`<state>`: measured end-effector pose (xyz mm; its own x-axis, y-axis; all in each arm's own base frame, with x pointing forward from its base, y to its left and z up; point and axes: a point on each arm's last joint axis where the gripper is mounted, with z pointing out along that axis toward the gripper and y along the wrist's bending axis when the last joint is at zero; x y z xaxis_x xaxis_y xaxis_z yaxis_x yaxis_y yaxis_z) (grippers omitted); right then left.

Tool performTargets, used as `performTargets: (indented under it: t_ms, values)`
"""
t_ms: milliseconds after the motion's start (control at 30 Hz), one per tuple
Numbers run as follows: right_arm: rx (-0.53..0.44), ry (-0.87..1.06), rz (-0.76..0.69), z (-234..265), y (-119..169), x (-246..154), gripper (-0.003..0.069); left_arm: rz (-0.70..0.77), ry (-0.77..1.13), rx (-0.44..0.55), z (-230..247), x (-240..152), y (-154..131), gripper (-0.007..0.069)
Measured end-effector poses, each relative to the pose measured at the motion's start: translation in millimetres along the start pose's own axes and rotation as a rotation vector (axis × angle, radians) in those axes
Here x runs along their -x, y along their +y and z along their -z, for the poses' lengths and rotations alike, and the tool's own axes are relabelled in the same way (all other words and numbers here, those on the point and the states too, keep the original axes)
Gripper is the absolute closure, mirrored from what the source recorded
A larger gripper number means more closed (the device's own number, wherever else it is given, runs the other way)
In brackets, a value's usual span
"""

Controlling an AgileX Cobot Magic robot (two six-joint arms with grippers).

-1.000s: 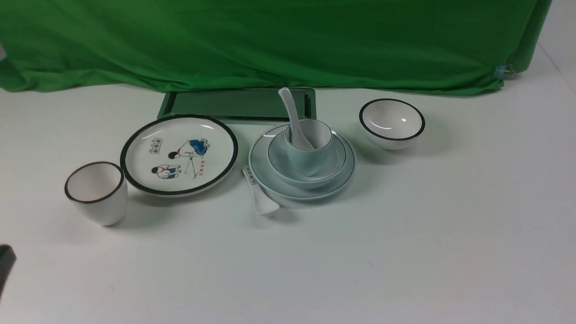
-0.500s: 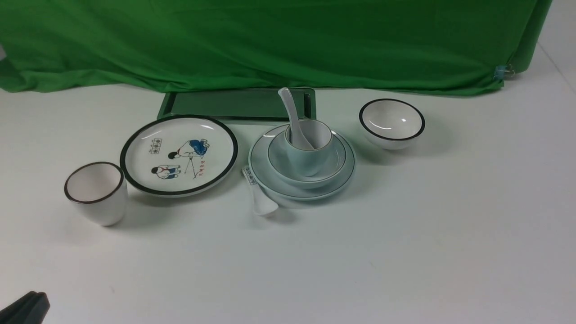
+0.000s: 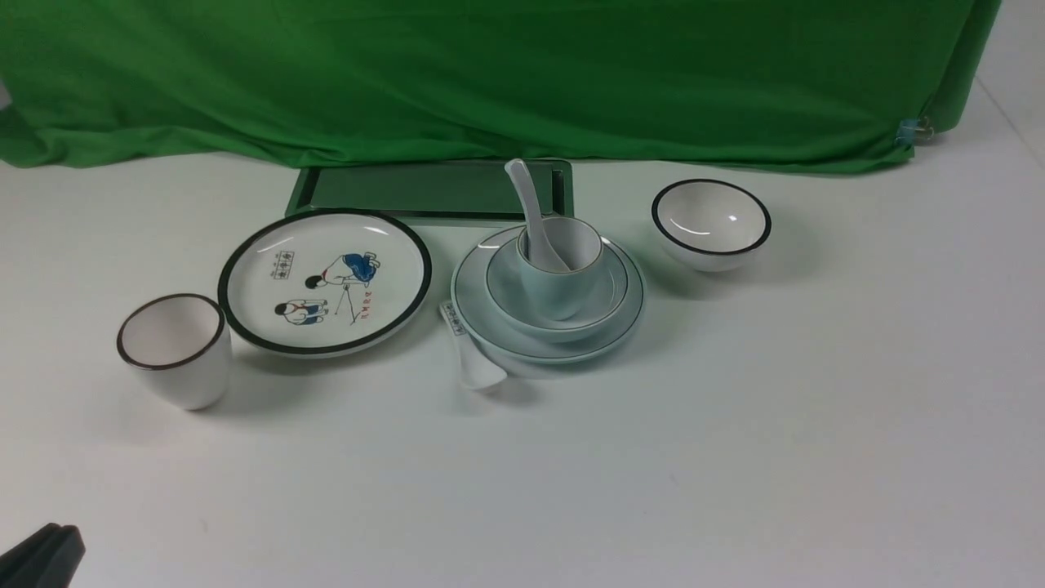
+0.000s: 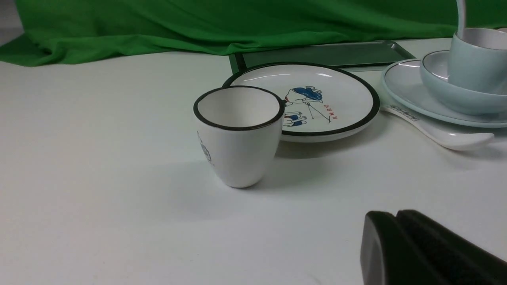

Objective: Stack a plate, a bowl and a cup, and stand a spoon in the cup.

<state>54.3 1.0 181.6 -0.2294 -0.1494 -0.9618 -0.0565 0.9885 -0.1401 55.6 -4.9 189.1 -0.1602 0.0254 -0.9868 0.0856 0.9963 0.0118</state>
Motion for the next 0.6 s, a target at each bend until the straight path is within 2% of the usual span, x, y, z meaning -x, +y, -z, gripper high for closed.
performTargets:
  t_ms: [600]
  values:
    - [0.000,0.000,0.000,0.0,0.0,0.0,0.0496,0.000,-0.004,0.023,0.0,0.4,1.3,0.0654]
